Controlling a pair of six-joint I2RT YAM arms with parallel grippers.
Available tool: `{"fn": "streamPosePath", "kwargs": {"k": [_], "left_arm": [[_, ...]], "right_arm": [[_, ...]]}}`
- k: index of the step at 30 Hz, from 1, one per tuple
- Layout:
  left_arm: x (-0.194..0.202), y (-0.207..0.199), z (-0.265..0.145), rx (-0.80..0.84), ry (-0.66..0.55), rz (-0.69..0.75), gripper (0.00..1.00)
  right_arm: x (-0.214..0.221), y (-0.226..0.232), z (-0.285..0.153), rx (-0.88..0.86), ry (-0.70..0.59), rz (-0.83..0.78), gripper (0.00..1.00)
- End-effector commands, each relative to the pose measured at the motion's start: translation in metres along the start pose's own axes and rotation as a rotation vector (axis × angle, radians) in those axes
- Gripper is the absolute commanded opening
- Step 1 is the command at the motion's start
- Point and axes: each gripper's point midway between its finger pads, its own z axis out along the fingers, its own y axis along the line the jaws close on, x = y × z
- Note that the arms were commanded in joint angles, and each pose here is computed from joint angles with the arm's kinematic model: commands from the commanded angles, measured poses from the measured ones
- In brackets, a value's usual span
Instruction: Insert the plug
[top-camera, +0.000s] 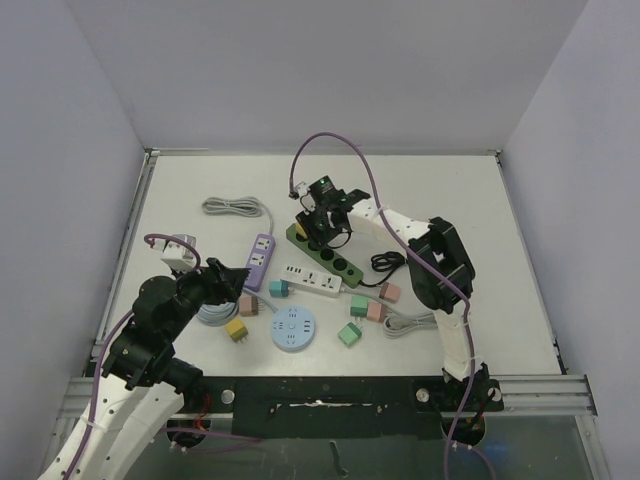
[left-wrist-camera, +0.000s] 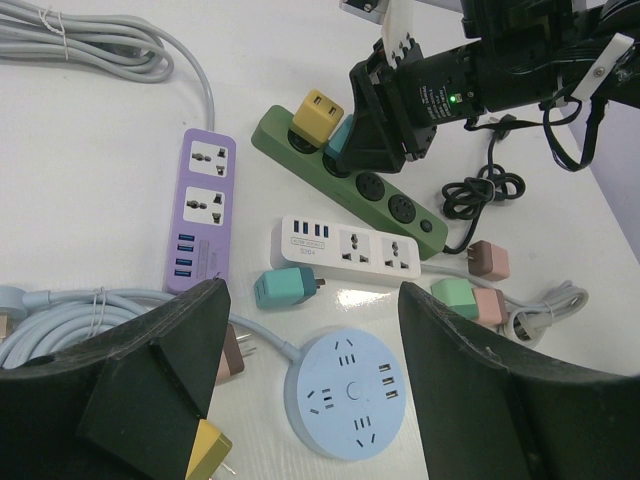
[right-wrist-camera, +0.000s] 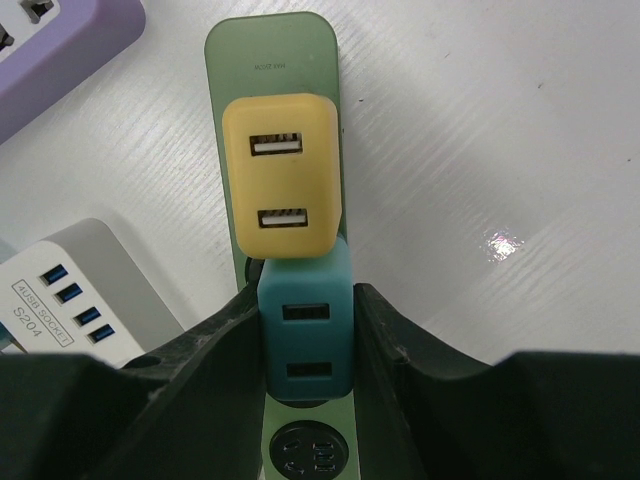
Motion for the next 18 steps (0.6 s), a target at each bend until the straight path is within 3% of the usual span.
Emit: {"fn": "streamPosePath", "kwargs": {"k": [1,5,8,13,18], "left_arm": [[-0.01,-0.003,0.001,0.004,-0.036,-0.007,0.67],[-0.01,-0.003,0.001,0.0,-0.033,-0.007,0.67],[-0.01,-0.002,0.002,-0.005,-0.03,-0.007,0.67],[-0.008,-0.001,0.005,-0.011,-0.019,-0.015,0.67],[-0.005,-0.004,0.008,-0.003,0.008,-0.026,0.67]], "right_arm": [[0.058,-0.017,0.036,0.132,0.168,0.027,0.04],[-0.005,-0.012,-0.015,0.165,-0.031,0.012,0.44],[-0.049,-0.006,-0.061,0.156,-0.189,0.037,0.57],[-0.076,0.004,-0.128,0.134,-0.361,0.1,0.67],[-0.041,0.009,-0.153,0.152,-0.373,0.185,0.67]]}}
